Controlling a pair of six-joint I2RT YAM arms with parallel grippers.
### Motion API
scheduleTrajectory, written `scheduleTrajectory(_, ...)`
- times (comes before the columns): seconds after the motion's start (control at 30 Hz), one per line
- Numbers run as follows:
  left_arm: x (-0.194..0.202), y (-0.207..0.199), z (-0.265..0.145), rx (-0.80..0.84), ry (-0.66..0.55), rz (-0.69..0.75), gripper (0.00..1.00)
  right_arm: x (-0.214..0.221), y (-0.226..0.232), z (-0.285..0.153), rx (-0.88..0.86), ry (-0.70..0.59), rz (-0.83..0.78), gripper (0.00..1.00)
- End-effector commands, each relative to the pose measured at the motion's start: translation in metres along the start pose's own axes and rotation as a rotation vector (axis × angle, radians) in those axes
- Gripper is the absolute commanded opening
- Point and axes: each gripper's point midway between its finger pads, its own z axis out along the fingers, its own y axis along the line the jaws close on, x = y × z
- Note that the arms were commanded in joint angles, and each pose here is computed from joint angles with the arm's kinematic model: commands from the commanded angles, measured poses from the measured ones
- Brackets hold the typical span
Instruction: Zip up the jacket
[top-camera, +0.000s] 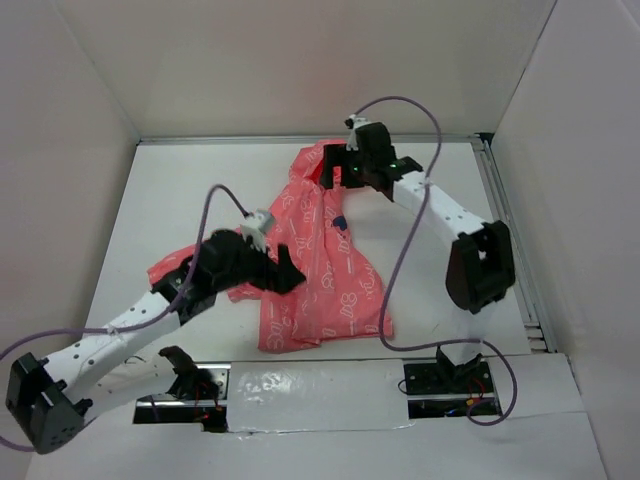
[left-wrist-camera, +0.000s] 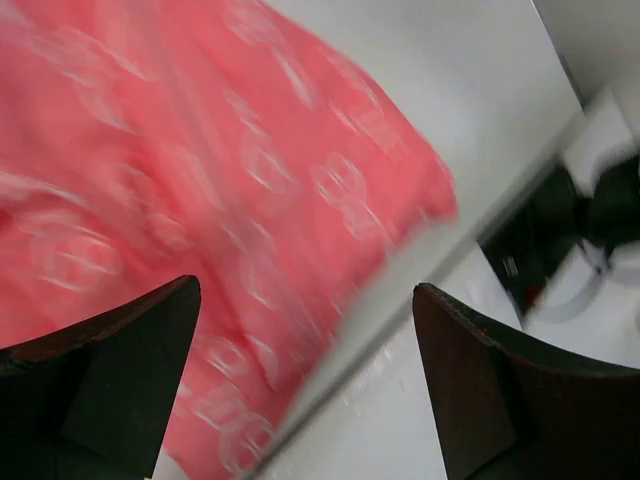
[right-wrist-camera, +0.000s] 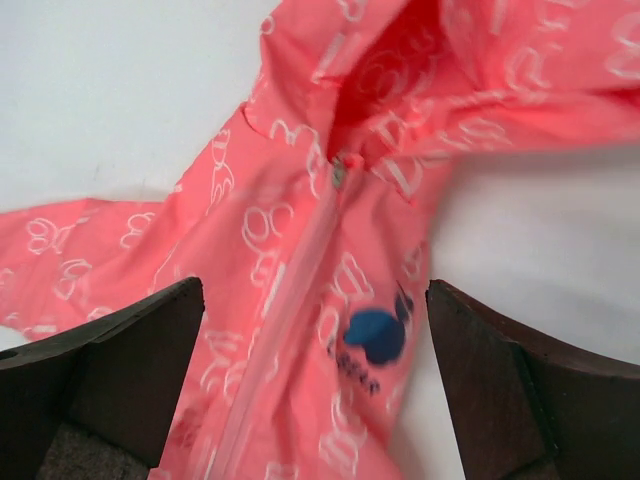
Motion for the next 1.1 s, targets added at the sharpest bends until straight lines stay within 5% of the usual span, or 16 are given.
scheduleTrajectory(0.0, -0.054, 0.03, 0.001, -0.025, -0.071, -0.128, 0.99, -0.034, -0.02, -0.054, 0.032, -0.164, 0.13, 0.99)
scheduleTrajectory(0.07, -0.102, 0.087, 0.001, -0.162, -0.146, -0.227, 0.99, -0.008, -0.056, -0.057, 0.105, -0.13, 0.203, 0.99)
scheduleTrajectory(0.2, -0.134, 0.156, 0.028, -0.246, -0.09, -0.264, 0.99, -0.005, -0.11, -0.055, 0.202, -0.081, 0.375, 0.98)
scheduleTrajectory(0.3, -0.139, 0.18, 0.051, -0.239, -0.028, -0.163, 0.99, -0.015, -0.125, -0.031, 0.162, -0.051, 0.425, 0.96)
scheduleTrajectory(0.47, -0.119, 0.193, 0.09, -0.213, 0.1, -0.074, 0.99, -0.023, -0.143, 0.033, 0.162, -0.003, 0.507, 0.95)
scheduleTrajectory(0.57, -0.088, 0.234, 0.099, -0.39, 0.194, -0.072, 0.99, -0.059, -0.144, 0.059, 0.134, -0.067, 0.507, 0.95)
scheduleTrajectory(0.6, -0.083, 0.247, 0.094, -0.451, 0.202, -0.097, 0.99, -0.042, -0.154, 0.078, 0.162, -0.019, 0.527, 0.95)
scheduleTrajectory(0.73, -0.067, 0.268, 0.084, -0.457, 0.216, -0.2, 0.99, -0.039, -0.143, 0.093, 0.109, 0.012, 0.531, 0.94)
scheduleTrajectory(0.87, -0.062, 0.261, 0.1, -0.408, 0.205, -0.157, 0.99, -0.023, -0.124, 0.104, 0.076, 0.042, 0.512, 0.89)
scheduleTrajectory(1.07, -0.026, 0.285, 0.109, -0.55, 0.358, -0.212, 0.99, -0.018, -0.121, 0.126, 0.074, 0.066, 0.532, 0.79)
